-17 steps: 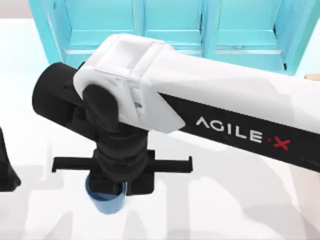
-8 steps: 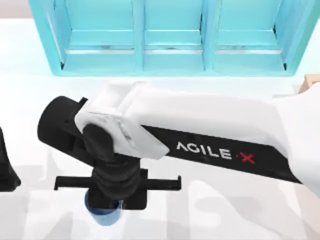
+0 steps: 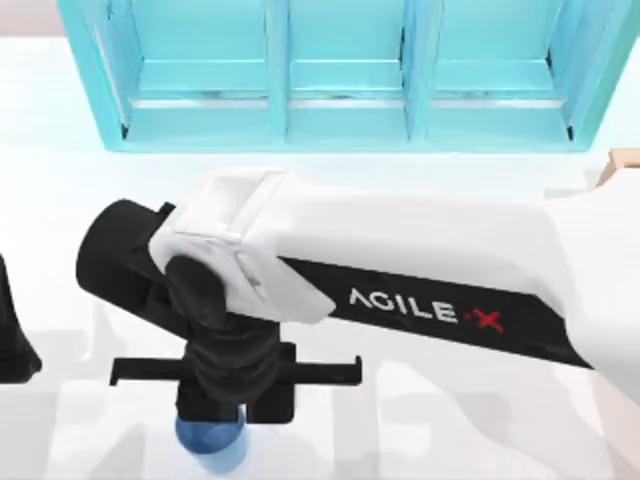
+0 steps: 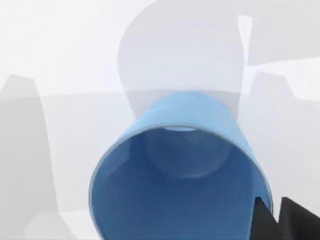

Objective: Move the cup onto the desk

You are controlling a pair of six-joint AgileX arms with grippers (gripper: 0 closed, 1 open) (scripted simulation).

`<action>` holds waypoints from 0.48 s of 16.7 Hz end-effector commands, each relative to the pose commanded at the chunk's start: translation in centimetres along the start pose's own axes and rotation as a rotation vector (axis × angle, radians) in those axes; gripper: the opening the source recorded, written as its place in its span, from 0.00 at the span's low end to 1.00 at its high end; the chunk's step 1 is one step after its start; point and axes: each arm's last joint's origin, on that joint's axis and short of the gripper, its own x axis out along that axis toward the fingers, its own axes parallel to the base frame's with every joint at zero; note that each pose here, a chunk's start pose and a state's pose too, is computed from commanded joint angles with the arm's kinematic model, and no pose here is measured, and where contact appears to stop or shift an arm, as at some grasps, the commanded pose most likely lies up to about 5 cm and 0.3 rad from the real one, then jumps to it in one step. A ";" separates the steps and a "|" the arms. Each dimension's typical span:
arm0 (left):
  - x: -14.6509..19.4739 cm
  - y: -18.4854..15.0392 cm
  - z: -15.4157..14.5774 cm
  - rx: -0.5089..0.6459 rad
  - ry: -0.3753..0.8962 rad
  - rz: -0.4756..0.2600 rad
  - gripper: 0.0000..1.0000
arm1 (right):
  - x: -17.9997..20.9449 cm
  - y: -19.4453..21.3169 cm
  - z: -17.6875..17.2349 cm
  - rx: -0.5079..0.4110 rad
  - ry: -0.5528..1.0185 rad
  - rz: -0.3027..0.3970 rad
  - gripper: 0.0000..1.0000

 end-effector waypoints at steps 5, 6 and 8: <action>0.0 0.0 0.0 0.000 0.000 0.000 1.00 | 0.0 0.0 0.0 0.000 0.000 0.000 0.68; 0.0 0.0 0.0 0.000 0.000 0.000 1.00 | 0.0 0.0 0.0 0.000 0.000 0.000 0.75; 0.0 0.0 0.0 0.000 0.000 0.000 1.00 | 0.0 0.0 0.0 0.000 0.000 0.000 0.90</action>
